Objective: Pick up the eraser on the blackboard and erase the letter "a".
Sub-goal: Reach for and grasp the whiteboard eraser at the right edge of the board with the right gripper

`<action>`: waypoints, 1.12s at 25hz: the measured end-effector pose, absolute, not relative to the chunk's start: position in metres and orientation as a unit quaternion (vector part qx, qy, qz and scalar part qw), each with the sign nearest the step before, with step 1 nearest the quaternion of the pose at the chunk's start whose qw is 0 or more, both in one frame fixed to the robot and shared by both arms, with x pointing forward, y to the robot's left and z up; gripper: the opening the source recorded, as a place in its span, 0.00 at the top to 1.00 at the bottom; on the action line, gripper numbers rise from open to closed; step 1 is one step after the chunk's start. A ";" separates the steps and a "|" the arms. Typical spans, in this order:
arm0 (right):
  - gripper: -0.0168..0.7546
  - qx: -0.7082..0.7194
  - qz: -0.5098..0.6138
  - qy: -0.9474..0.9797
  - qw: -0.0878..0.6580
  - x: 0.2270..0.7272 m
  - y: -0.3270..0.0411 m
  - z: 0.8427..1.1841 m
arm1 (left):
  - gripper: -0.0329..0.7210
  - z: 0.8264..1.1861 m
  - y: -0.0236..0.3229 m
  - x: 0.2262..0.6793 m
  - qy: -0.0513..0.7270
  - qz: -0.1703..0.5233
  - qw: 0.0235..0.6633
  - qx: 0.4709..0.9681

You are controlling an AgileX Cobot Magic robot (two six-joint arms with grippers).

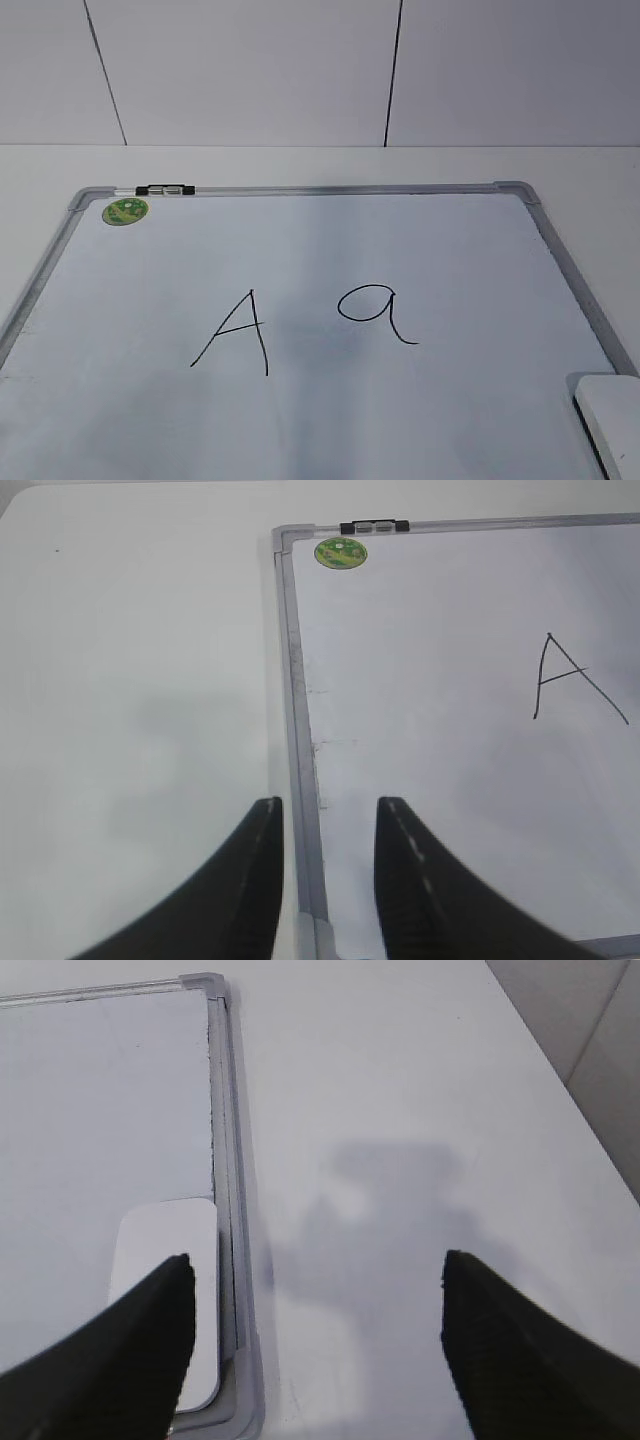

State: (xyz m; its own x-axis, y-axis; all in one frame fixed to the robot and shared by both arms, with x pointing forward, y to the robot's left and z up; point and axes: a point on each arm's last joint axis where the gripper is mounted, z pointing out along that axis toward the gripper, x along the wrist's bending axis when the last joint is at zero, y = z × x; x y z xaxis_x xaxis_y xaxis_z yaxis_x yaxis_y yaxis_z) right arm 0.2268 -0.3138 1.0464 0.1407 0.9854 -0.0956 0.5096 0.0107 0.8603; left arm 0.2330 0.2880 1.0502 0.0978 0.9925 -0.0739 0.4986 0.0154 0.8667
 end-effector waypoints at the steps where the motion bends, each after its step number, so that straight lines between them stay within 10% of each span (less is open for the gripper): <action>1: 0.22 0.639 0.295 0.585 0.403 0.227 -0.314 1.046 | 0.65 1.050 0.288 0.233 0.594 0.314 0.394 0.628; 28: 0.22 0.638 0.314 0.589 0.384 0.227 -0.309 1.046 | 0.65 1.050 0.288 0.233 0.594 0.314 0.394 0.628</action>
